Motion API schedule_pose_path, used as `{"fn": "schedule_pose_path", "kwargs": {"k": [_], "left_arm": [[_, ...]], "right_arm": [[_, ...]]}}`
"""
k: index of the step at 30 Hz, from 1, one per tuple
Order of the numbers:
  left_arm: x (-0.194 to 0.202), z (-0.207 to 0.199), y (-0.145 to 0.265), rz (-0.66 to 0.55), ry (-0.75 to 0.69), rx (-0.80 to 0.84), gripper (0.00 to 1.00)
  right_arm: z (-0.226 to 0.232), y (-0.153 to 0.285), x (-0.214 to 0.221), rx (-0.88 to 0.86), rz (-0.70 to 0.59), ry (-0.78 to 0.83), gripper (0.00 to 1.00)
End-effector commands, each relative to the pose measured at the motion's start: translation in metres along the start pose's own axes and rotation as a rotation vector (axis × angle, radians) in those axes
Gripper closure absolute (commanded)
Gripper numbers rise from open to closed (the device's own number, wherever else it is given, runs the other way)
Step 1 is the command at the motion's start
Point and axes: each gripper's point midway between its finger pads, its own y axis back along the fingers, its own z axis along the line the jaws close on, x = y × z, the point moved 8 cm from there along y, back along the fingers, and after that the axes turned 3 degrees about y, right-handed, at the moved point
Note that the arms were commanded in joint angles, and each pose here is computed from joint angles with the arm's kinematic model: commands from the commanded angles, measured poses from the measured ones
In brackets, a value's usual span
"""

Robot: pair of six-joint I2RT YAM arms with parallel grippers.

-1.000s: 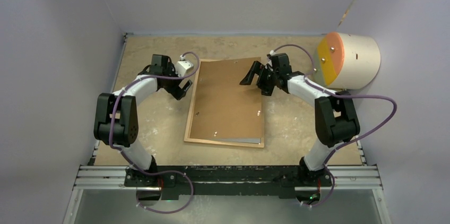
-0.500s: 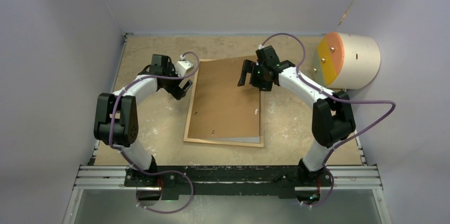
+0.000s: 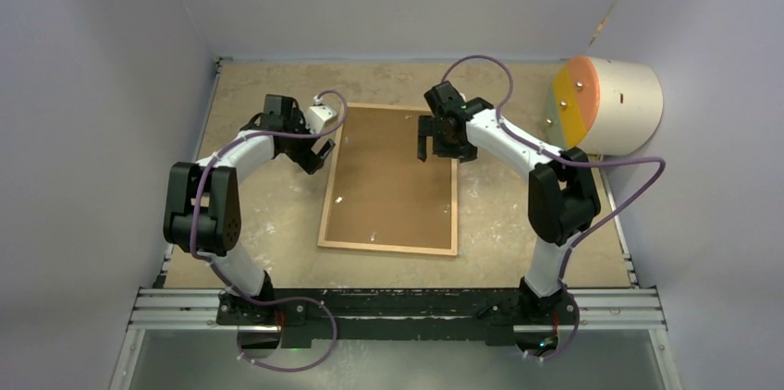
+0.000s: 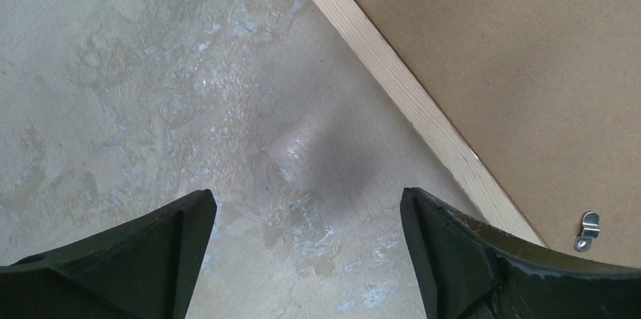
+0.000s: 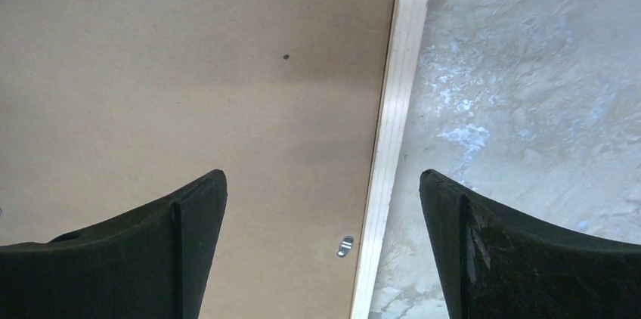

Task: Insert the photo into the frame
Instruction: Turn over the photo frame item on the photo frame, then install the photo frame at the center of the board.

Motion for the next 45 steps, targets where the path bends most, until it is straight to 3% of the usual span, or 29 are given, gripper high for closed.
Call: {"fn": "schedule_pose_path", "kwargs": {"k": [1, 7, 10, 12, 15, 23, 30, 35, 45], "left_arm": [[-0.012, 0.008, 0.012, -0.037, -0.012, -0.028, 0.01], [-0.014, 0.005, 0.017, -0.047, 0.011, 0.006, 0.00], [-0.015, -0.001, 0.018, -0.054, 0.045, 0.056, 0.00], [-0.015, -0.008, 0.018, -0.060, 0.080, 0.111, 0.01], [-0.013, -0.019, 0.016, -0.069, 0.136, 0.193, 0.04], [0.000, -0.035, -0.001, -0.033, 0.222, 0.331, 0.28], [0.009, -0.038, -0.010, -0.013, 0.224, 0.358, 0.39], [0.013, -0.036, -0.013, -0.009, 0.237, 0.355, 0.45], [0.018, -0.036, -0.012, -0.017, 0.235, 0.355, 0.58]], "right_arm": [[-0.003, 0.036, -0.019, 0.033, -0.094, 0.027, 0.01], [0.020, 0.062, -0.029, -0.280, -0.216, 0.003, 0.01], [0.024, 0.058, -0.026, -0.332, -0.183, -0.064, 0.01], [0.032, 0.054, -0.019, -0.467, -0.157, -0.057, 0.02], [0.054, 0.057, -0.007, -0.615, -0.225, -0.083, 0.18], [0.122, 0.043, 0.052, -0.702, -0.213, -0.035, 0.34], [0.163, 0.034, 0.071, -0.841, -0.216, 0.009, 0.41], [0.181, 0.010, 0.080, -0.875, -0.146, 0.027, 0.57], [0.199, -0.016, 0.089, -0.859, -0.105, 0.049, 0.59]]}}
